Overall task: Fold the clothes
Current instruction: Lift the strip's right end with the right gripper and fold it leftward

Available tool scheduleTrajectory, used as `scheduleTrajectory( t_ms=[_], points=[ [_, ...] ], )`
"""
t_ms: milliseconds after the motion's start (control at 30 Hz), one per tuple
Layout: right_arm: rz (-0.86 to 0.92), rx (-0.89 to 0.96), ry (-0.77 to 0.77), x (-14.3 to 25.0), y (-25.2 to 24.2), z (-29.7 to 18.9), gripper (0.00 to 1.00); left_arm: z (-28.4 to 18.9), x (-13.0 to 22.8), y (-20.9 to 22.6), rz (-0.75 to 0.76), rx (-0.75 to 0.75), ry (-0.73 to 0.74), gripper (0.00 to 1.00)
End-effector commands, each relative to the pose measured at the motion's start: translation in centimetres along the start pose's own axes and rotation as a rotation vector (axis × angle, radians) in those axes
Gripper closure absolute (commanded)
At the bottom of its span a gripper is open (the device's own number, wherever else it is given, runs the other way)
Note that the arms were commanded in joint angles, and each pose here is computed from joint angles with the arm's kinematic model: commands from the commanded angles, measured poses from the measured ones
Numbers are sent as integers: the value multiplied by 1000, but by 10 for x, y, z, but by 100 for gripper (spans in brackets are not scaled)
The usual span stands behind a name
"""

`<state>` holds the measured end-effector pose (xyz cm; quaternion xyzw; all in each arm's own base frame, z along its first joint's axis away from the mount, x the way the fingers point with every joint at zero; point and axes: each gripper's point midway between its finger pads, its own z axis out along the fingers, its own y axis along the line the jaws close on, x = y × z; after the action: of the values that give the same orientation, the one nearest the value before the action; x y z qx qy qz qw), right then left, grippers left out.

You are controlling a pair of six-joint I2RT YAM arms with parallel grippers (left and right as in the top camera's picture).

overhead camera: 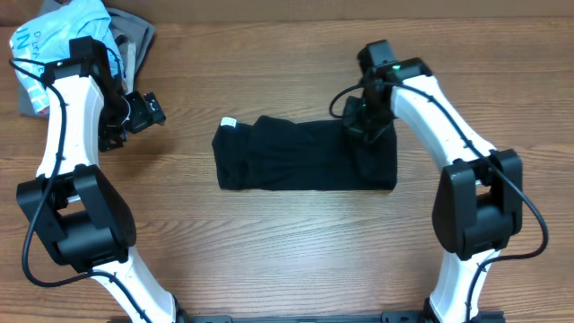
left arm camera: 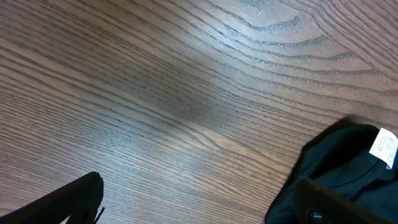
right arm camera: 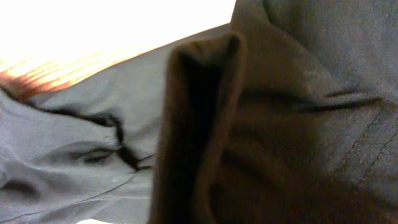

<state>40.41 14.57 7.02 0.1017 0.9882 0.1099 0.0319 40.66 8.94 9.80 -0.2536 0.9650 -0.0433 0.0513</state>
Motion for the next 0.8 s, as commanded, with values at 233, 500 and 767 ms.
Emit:
scheduleTrajectory(
  t_ms=[233,500,767],
  points=[
    [-34,-60,-19,9,37,17,67,-3,-4,-5,12,15,-11,0],
    [-52,-80,-42,4,44,-4,52,-3,-4,-5,12,15,-11,0],
    [30,0,-186,-41,1,-67,27,-3,-4,-5,13,15,-12,0]
  ],
)
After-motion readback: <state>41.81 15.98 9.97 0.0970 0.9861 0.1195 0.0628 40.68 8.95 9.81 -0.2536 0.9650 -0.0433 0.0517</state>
